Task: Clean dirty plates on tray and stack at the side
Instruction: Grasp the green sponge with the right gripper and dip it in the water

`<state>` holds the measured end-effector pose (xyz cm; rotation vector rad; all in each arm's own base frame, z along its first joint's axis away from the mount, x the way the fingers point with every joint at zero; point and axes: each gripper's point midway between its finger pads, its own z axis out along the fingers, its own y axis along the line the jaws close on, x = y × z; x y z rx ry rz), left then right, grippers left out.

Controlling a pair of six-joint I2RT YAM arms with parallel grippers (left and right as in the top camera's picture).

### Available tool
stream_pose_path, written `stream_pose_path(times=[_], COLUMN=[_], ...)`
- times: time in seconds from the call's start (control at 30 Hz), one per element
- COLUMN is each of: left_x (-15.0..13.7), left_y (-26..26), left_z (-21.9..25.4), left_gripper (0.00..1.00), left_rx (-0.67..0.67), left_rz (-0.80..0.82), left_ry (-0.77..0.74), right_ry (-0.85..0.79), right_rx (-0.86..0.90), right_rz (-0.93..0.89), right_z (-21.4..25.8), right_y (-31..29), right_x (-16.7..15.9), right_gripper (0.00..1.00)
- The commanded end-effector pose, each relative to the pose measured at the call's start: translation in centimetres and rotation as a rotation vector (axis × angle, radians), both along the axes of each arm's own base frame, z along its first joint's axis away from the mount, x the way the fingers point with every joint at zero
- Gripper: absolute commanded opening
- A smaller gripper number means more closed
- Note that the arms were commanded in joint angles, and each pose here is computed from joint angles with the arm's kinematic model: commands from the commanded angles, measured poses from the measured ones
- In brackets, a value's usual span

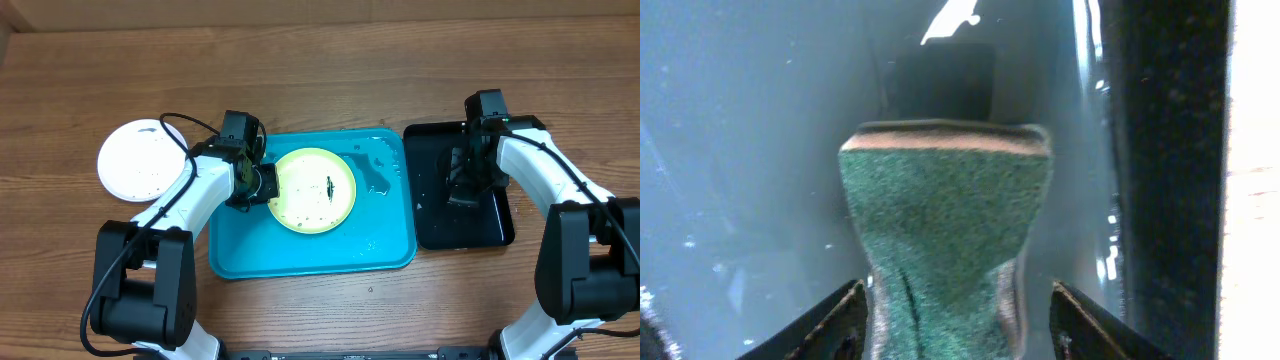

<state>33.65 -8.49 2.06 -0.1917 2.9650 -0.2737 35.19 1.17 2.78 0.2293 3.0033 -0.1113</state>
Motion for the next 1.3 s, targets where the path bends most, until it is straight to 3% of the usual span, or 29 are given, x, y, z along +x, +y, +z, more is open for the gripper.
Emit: stream_pose_path(times=[0.0, 0.07, 0.47, 0.63, 0.8, 0.87, 1.27], left_x=[0.4, 0.4, 0.4, 0.6, 0.9, 0.9, 1.2], left_y=[-0.5, -0.5, -0.5, -0.5, -0.5, -0.4, -0.2], left_z=[0.1, 0.1, 0.1, 0.2, 0.2, 0.2, -0.1], left_gripper=[0.06, 0.06, 0.06, 0.09, 0.31, 0.33, 0.26], left_rx=[-0.007, -0.008, -0.008, -0.010, -0.010, -0.003, 0.007], left_rz=[-0.017, -0.017, -0.016, -0.016, -0.016, -0.013, -0.003], left_ry=[-0.008, -0.007, -0.007, -0.018, -0.030, -0.031, -0.048], right_ry=[-0.004, -0.004, -0.008, -0.009, -0.016, -0.019, -0.025], right_rx=[-0.032, -0.013, 0.027, 0.033, 0.067, 0.068, 0.068], right_rz=[-0.008, -0.005, 0.002, 0.002, 0.007, 0.007, 0.007], right_z=[-0.1, -0.2, -1.2, -1.3, -1.3, -1.3, -1.3], right_y=[-0.7, -0.3, 0.4, 0.5, 1.1, 1.1, 1.1], right_x=[0.0, 0.0, -0.3, -0.3, -0.1, -0.1, 0.1], right_gripper=[0.52, 0.48, 0.48, 0.29, 0.11, 0.05, 0.04])
